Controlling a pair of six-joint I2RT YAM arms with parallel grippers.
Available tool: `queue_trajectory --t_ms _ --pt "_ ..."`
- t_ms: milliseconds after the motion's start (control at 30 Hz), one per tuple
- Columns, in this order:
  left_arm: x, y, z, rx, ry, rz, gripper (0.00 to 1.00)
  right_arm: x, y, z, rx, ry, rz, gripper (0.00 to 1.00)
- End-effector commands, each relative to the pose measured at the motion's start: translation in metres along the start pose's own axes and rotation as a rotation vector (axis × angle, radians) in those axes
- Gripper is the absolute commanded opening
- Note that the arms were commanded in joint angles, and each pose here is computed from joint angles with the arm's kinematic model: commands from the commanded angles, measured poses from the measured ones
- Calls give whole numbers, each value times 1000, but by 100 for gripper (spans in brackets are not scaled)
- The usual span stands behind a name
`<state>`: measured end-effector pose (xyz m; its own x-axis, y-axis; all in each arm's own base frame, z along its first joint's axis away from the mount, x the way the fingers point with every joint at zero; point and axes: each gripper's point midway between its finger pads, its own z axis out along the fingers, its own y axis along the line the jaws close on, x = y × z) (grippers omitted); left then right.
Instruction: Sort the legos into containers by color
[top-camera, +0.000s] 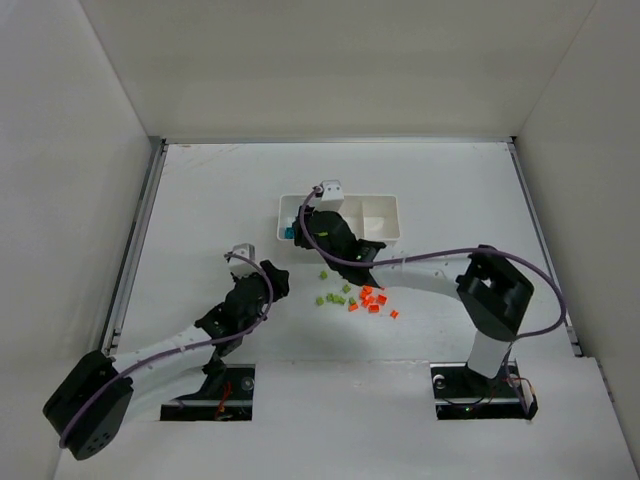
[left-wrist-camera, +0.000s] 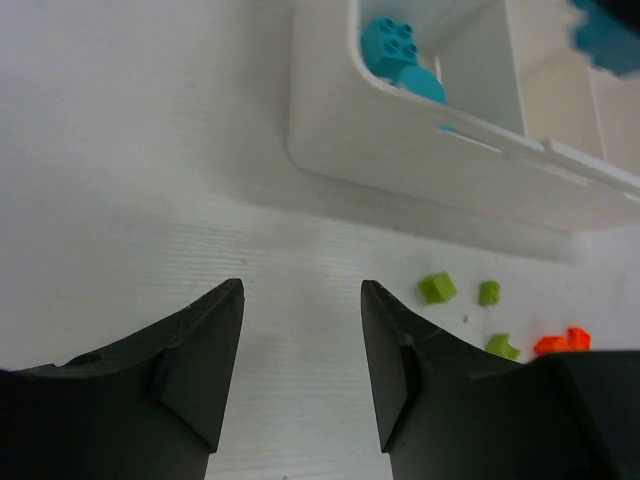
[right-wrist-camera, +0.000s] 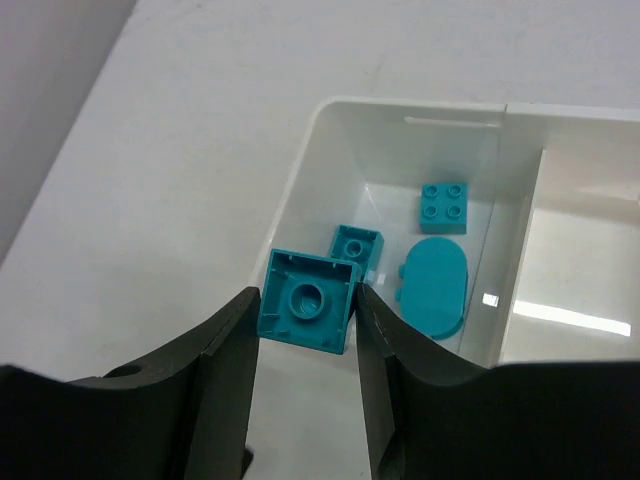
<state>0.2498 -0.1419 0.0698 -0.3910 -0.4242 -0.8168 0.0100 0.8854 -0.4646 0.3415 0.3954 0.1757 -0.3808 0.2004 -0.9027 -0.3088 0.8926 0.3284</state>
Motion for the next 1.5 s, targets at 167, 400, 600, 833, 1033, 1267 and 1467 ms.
queue_trajectory --t_ms 167,400,600,833,1033,1267,1467 --pt "38 -55 -12 166 102 128 48 -21 -3 39 -29 -21 -4 52" --pt "53 -81 -17 218 129 182 50 -23 -14 21 -27 -24 2 66" --pt "65 -94 -19 237 148 221 49 -12 -41 -16 -22 -28 55 44" --pt "75 -89 -14 194 167 261 46 27 -74 -49 19 37 96 37" --pt "82 -90 -9 187 180 277 45 47 -80 -72 6 68 106 41" --pt "87 -90 -8 184 190 294 40 66 -96 -90 29 97 98 42" --pt "94 -87 -5 168 204 312 36 79 -109 -101 51 123 107 42"
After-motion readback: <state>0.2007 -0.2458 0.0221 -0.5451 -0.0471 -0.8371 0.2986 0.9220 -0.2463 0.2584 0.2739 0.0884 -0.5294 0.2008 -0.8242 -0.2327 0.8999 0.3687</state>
